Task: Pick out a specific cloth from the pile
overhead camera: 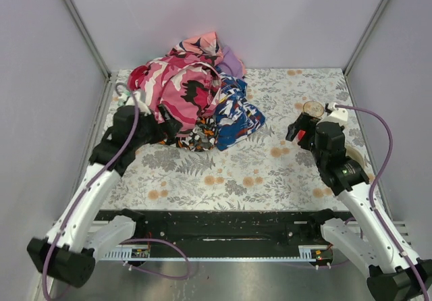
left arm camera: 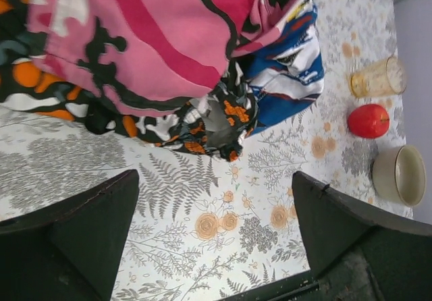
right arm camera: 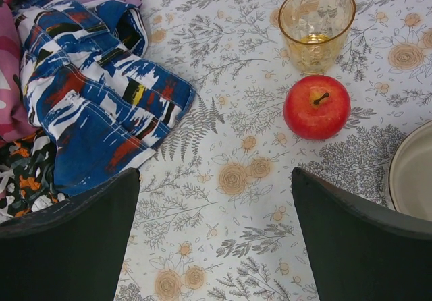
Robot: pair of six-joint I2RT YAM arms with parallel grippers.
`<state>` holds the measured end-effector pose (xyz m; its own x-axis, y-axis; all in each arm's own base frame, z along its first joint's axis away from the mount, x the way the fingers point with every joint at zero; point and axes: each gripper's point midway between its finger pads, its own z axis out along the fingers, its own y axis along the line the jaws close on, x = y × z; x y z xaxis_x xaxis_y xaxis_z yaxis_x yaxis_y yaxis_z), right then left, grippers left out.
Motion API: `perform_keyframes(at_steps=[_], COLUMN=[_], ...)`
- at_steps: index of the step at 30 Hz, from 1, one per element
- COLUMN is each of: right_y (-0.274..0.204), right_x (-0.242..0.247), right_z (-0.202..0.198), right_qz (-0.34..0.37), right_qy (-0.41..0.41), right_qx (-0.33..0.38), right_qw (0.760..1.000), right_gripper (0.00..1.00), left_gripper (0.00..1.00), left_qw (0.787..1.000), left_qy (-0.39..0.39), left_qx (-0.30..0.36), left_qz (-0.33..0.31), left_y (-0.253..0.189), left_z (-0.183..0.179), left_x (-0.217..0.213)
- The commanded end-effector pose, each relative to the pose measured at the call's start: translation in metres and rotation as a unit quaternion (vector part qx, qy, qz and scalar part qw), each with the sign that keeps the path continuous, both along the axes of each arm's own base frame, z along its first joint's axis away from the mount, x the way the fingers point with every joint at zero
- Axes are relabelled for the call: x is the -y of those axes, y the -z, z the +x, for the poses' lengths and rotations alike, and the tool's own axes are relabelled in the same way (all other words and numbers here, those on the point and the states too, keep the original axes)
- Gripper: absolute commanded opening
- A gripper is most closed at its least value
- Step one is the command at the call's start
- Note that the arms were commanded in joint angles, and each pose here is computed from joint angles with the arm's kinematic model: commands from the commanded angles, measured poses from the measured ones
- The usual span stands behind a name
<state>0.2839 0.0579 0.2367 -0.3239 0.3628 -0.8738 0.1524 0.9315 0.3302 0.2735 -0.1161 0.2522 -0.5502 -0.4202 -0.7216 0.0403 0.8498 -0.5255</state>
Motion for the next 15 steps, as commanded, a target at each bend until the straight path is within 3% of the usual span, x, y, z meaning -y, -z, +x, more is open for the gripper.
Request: perform_keyframes(at_steps=[1,9,15], right_y=[-0.016,-0.005,0.004], right_x=[-0.003,-0.004,-0.004], right_z=[0.002,0.008,0.010], right_qz=[-0.009,-0.025,-0.045], right_qy=[-0.017,-0.021,-0.027], right_qx=[0.015,-0.005,-0.021], right_qw=[1.000,0.999,0.998], right_gripper=[0.99,0.99,0.99], left_gripper=[0.99,0.99,0.99], left_qw=[0.999,0.995,0.983], left_qy=[0.036,0.076,0.088], left_qx=[0.041,0.002,-0.013], left_qz=[-0.002,0.065,0.161], left_y=[-0.031,-0.013,0.022], left_z=[0.038,0.104,0.159], left_x=[0.044,0.120,0.173])
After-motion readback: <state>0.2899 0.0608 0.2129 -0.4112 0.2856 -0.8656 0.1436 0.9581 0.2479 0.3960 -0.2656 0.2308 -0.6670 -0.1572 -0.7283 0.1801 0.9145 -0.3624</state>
